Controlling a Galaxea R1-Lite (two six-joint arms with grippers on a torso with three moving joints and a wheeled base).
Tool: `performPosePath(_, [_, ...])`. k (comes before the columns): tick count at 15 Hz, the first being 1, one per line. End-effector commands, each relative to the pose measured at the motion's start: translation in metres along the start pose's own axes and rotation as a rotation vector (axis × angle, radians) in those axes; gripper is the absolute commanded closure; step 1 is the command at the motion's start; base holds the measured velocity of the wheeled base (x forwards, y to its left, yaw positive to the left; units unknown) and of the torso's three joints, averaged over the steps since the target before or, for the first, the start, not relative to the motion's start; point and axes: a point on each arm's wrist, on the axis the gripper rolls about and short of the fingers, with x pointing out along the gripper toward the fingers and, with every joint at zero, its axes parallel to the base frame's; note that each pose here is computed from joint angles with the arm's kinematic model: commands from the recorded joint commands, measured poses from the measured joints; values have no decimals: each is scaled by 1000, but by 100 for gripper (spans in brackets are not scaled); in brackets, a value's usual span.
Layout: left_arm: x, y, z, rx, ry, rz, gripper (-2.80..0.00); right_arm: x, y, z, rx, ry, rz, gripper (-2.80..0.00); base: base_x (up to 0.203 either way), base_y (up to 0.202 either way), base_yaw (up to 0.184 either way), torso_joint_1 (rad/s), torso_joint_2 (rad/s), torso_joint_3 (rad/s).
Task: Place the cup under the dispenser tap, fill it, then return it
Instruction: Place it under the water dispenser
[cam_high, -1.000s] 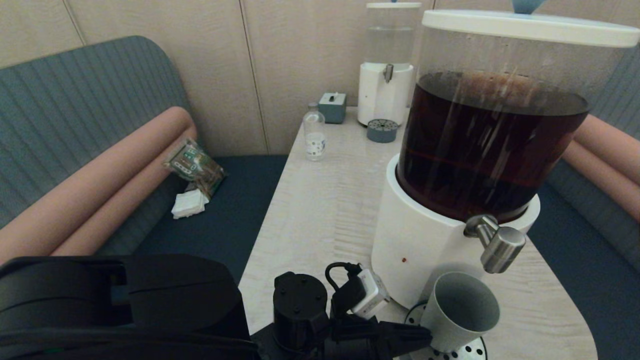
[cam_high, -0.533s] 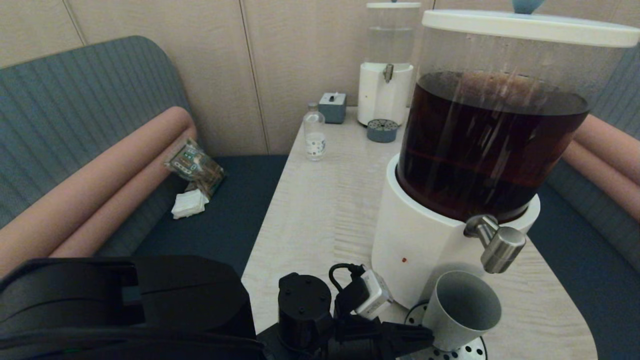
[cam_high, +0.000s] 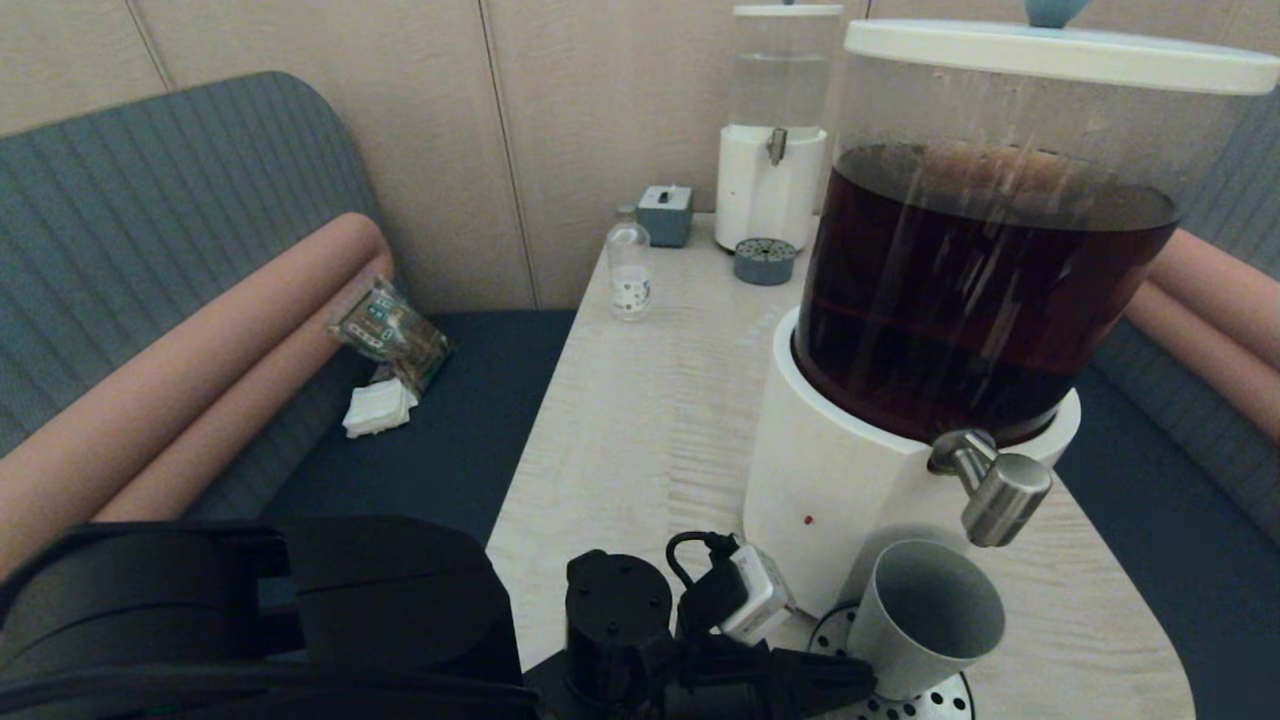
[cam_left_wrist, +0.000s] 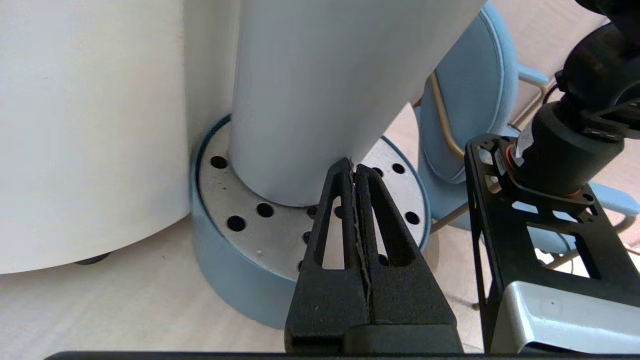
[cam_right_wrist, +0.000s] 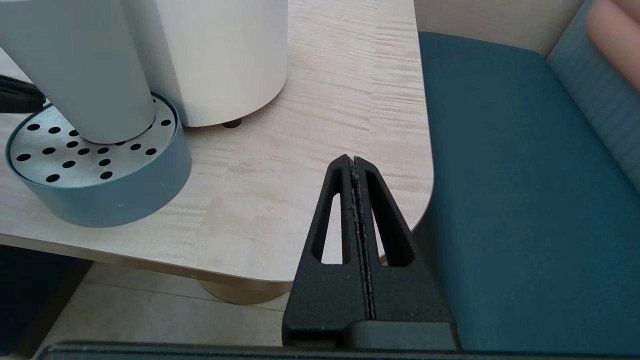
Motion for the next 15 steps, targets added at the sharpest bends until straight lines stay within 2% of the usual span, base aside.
performPosePath(1, [2,-2,-1,2,-3,-11,0,0,0,-3,-1,6,1,0,0,0,0,0,0,0])
performPosePath(9, [2,-8,0,1,-1,-13,0,0,0,-3,-1,6,1,0,0,0,0,0,0,0])
performPosePath(15, [-16,-23,9,-8,12,-5,0,0,0,-3,-1,6,1,0,0,0,0,0,0,0])
